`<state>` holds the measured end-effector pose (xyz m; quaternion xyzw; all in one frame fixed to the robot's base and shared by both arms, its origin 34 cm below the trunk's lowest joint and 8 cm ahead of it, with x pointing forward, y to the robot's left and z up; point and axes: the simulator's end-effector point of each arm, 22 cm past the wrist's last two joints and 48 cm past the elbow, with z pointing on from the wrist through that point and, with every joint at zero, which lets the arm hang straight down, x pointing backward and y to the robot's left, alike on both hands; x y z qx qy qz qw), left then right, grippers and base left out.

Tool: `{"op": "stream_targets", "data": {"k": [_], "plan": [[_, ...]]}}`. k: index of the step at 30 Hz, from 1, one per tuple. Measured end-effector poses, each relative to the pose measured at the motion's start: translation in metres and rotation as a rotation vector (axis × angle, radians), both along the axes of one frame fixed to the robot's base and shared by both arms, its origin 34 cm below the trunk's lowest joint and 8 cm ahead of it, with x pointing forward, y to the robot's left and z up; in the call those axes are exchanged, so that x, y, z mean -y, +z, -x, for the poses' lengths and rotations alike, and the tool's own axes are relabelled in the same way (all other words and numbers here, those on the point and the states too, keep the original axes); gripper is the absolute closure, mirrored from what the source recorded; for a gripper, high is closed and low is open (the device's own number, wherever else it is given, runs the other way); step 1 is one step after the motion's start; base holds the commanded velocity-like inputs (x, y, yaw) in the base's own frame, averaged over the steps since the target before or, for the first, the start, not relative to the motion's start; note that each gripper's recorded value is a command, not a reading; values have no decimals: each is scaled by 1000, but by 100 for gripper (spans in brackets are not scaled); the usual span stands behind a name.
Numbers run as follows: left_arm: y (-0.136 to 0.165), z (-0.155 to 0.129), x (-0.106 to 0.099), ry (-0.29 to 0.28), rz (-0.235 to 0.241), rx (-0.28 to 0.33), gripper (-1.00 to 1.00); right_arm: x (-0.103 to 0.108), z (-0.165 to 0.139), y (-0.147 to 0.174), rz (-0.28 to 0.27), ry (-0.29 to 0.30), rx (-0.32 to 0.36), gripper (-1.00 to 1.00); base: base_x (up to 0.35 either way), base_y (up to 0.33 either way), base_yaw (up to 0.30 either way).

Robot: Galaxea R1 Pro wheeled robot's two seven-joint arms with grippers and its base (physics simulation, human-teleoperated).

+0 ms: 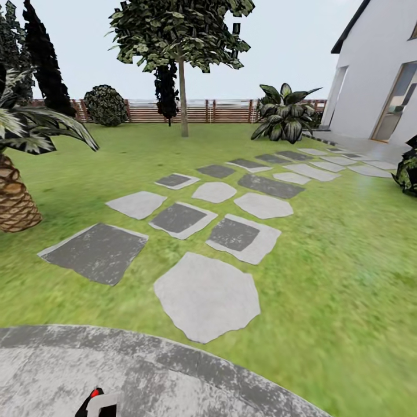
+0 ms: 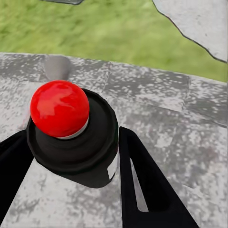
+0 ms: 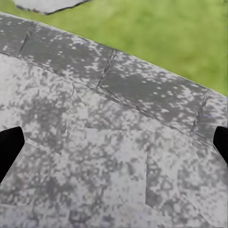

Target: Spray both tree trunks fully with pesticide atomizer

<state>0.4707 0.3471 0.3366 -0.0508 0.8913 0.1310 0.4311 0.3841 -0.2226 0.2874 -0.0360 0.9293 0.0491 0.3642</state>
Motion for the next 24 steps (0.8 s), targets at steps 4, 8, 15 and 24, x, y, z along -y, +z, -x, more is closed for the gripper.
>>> {"op": "stream_targets", "data": {"k": [4,8,15,24], "plan": [[0,0,0,0,0,0,100,0,0,0,0,0,0,-100,337,0,0],[0,0,0,0,0,0,100,0,0,0,0,0,0,-100,337,0,0],[0,0,0,1,0,0,100,0,0,0,0,0,0,-100,337,0,0],[0,0,0,1,0,0,100,0,0,0,0,0,0,-100,337,0,0]]}}
